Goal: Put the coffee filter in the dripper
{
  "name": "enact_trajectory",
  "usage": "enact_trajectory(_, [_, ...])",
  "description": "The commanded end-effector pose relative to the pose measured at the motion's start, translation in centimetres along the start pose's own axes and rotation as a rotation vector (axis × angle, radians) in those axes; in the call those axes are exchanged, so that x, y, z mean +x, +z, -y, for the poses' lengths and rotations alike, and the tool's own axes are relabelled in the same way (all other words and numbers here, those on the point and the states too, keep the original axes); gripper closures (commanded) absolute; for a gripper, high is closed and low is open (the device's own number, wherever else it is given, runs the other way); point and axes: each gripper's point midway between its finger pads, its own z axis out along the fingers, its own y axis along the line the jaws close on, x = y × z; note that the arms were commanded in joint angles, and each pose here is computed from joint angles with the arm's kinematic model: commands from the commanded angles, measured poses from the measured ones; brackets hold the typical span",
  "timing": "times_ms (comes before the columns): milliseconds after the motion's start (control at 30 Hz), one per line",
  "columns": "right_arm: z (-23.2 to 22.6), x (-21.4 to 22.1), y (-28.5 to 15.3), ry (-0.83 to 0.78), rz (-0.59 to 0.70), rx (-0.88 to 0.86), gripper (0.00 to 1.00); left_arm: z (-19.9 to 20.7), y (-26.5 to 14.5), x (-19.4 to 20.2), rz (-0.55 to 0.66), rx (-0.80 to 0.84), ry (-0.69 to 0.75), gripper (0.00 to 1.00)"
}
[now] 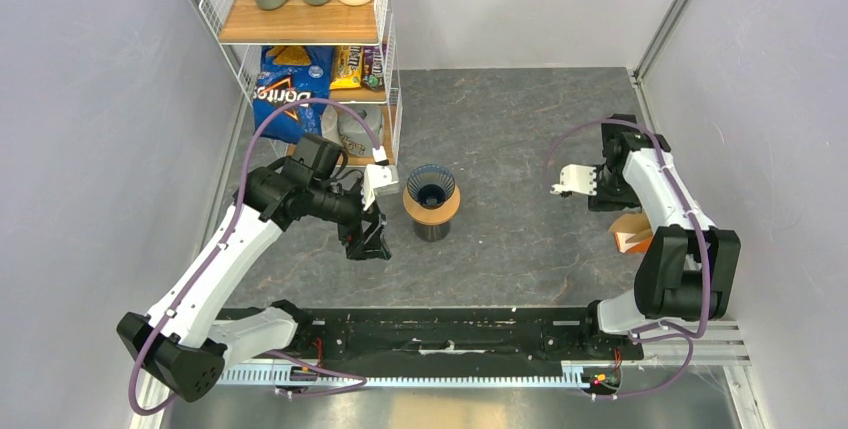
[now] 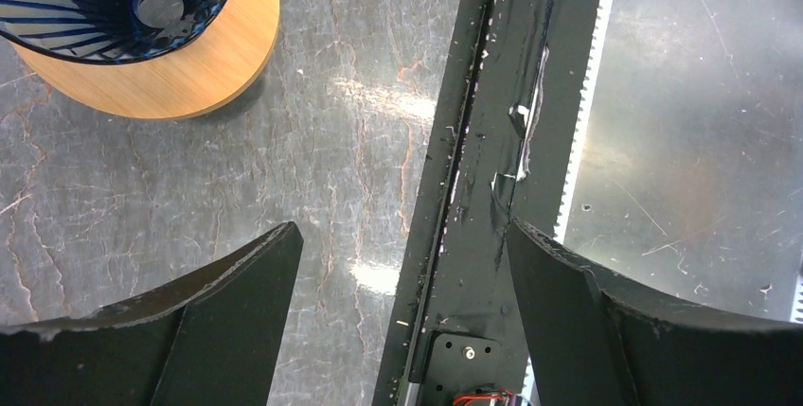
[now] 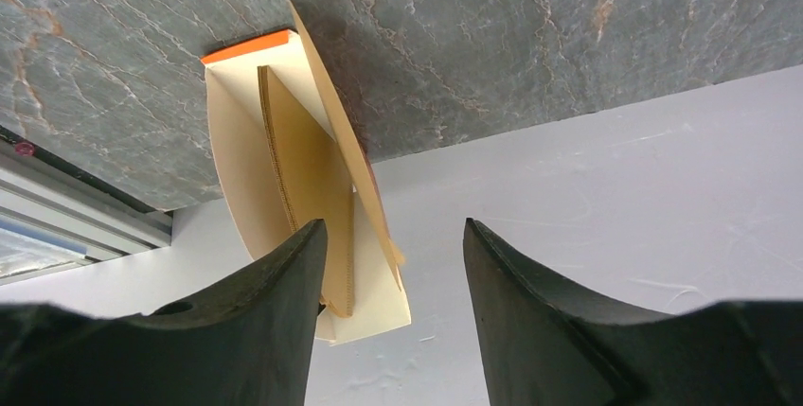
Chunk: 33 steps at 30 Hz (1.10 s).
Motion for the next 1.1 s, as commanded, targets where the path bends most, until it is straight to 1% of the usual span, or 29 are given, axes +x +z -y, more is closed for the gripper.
enact_trajectory(0, [-0.3,0.4,0.8,-0.036,-0.025,-0.010,0.38,-0.1,-0.6,-1.5,0.033,-0.010,0.055,0.13])
enact_trajectory(300, [-1.9,0.1,1.7,-0.055,-0.014,-0.067,0.40,-0.1,-0.6,-1.9,0.046,-0.006,0.051,0.13])
enact_trajectory(767, [-2.5,-0.1,3.4,-0.066,-0.028,-0.111,0.43,-0.1,-0.6,-2.7,0.065,-0.002,0.035,0.14])
enact_trajectory(967, [-2.8,-0.1,3.8,-0.073,-0.032,-0.129,0.50,-0.2,-0.5,-2.8,0.065,0.002,0.034,0.14])
enact_trajectory(1067, [-3.1,-0.1,4.0,-0.074,-0.036,-0.140,0.52,-0.2,-0.5,-3.0,0.069,0.001,0.033,0.14])
